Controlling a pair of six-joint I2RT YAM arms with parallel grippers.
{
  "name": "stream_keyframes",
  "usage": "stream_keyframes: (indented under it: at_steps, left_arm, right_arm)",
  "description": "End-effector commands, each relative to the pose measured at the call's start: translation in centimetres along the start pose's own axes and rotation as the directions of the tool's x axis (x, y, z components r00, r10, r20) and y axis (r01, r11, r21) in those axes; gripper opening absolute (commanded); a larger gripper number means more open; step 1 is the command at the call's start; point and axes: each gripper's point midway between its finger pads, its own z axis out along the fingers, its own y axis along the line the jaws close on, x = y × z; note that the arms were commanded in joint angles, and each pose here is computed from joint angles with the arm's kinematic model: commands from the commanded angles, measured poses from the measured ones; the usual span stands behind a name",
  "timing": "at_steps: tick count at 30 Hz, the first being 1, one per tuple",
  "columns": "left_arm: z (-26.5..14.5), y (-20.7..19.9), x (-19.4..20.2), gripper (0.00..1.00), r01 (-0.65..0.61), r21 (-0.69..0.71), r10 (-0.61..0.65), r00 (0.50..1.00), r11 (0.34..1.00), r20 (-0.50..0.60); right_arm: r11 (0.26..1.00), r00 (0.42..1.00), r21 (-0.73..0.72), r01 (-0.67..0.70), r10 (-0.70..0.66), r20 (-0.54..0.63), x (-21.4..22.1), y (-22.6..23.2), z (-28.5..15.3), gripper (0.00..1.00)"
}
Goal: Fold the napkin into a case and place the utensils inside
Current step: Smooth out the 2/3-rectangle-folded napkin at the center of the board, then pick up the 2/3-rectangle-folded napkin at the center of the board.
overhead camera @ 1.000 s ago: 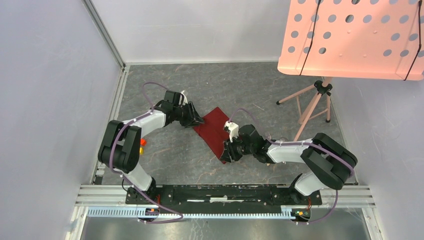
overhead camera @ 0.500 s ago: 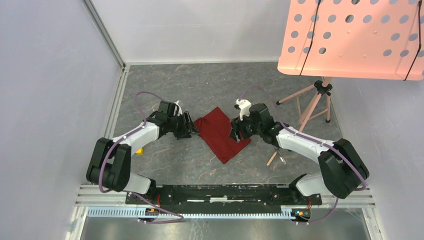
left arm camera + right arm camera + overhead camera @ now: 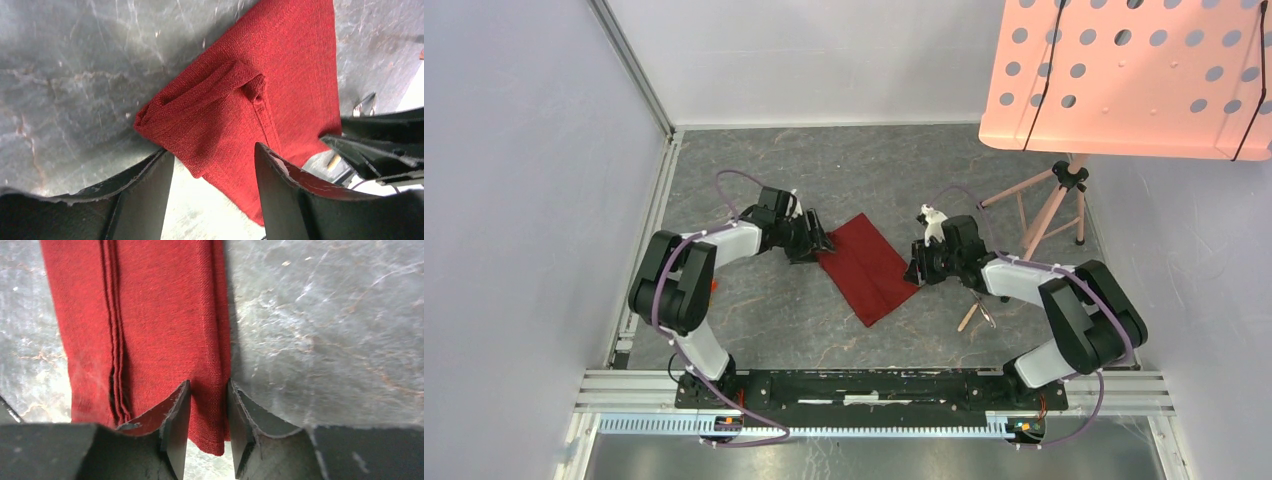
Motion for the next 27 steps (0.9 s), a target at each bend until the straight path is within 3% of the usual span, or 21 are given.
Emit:
stream_keyframes:
  at_steps: [1,6,9,12,14,19,24,27]
  left_arm:
    - [1.9,-0.1,-1.7,0.68,-0.066,-0.041,0.067,0.997,0.997,0.024]
    - [3.8,-2.3,-1.9,0.66,-0.179,-0.060,0.177,0.984,0.982,-0.027]
    - [2.9,-1.6,-2.7,0.68,-0.246,-0.209,0.250,0.968,0.946,-0.009]
    - [-1.1,0.6,-3.6,0.75,-0.235,-0.364,0.279,0.958,0.901,0.071]
    - [-3.9,0.8,-3.3,0.78,-0.238,-0.392,0.301,0.948,0.889,0.107]
    - [-7.9,0.0,1.5,0.81,-0.247,-0.337,0.284,0.956,0.909,0.067]
    - [-7.3,-6.4,9.7,0.79,-0.238,-0.180,0.241,0.970,0.954,-0.004]
    - [-5.8,-10.1,13.9,0.76,-0.278,-0.175,0.277,0.960,0.944,-0.029]
  right_arm:
    - [0.992,0.997,-0.117,-0.050,0.056,0.044,1.5,3.3,0.0,0.37]
    - [0.970,0.995,-0.232,-0.071,0.085,0.051,4.8,8.7,-0.6,0.35]
    - [0.959,0.998,-0.279,-0.047,0.056,0.022,5.8,11.3,-0.8,0.39]
    - [0.981,0.999,-0.196,-0.011,0.018,0.035,5.1,9.3,-1.5,0.57]
    - [0.987,0.997,-0.159,0.010,0.003,0.078,3.9,7.7,-2.7,0.68]
    - [0.998,0.991,-0.037,0.057,-0.053,0.119,1.7,3.5,-5.0,0.85]
    - [0.994,0.992,0.108,0.006,-0.019,0.125,0.5,0.0,-6.2,0.94]
    - [0.980,0.986,0.182,-0.075,0.046,0.159,0.1,-1.9,-6.9,0.96]
